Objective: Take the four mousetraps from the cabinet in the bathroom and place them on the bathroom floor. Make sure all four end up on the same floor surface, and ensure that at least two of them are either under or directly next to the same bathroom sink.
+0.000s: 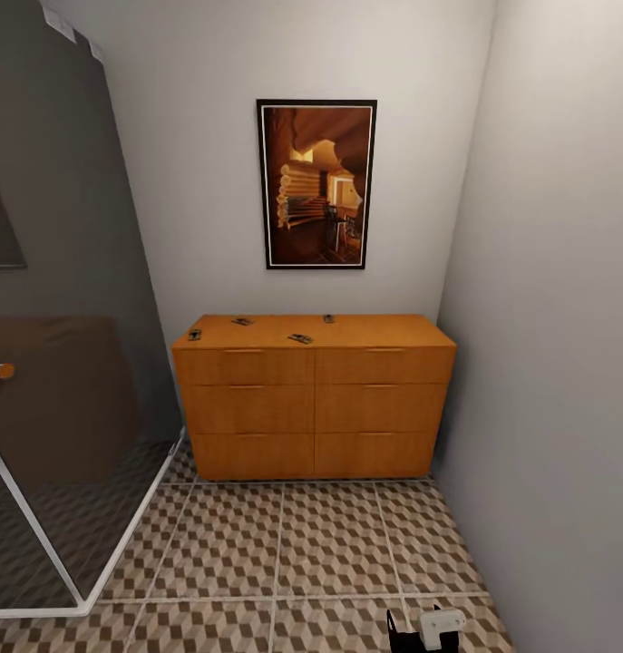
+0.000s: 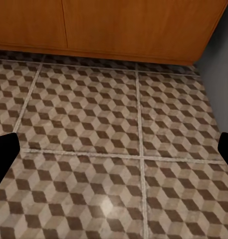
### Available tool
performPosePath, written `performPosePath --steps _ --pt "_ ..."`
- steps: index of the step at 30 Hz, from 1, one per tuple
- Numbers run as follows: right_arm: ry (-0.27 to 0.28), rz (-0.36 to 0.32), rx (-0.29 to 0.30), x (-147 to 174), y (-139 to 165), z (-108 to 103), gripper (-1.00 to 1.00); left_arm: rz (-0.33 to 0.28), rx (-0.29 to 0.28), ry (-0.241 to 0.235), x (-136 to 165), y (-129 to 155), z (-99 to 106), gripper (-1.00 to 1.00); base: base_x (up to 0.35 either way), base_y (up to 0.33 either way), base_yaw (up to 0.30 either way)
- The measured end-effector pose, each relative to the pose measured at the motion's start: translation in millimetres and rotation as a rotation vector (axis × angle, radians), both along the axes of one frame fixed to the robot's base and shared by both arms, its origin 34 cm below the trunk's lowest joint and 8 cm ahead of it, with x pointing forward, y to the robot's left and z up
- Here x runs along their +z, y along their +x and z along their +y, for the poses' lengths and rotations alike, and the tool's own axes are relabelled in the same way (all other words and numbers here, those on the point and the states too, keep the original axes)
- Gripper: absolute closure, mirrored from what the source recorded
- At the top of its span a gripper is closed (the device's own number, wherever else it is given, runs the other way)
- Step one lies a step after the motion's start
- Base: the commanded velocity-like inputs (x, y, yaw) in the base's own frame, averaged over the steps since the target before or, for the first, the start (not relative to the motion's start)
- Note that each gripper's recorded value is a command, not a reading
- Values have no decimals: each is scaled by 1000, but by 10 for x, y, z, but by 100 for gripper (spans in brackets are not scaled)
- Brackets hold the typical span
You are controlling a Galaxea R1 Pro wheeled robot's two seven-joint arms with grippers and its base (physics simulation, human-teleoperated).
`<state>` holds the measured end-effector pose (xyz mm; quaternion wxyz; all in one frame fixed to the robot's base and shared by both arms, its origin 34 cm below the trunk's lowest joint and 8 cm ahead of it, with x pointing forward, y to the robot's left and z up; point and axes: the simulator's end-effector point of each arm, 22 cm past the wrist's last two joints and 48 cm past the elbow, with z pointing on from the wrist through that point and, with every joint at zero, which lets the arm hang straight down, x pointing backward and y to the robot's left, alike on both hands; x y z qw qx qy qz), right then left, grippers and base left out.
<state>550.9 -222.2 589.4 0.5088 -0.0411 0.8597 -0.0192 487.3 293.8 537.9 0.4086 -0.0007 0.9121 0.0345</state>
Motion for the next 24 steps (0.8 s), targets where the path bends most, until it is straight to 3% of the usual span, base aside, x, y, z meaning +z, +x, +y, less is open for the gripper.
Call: performPosePath --steps 24 --pt "-4 9 1 -21 -16 -21 -100 9 0 0 -23 -36 1 -100 0 0 0"
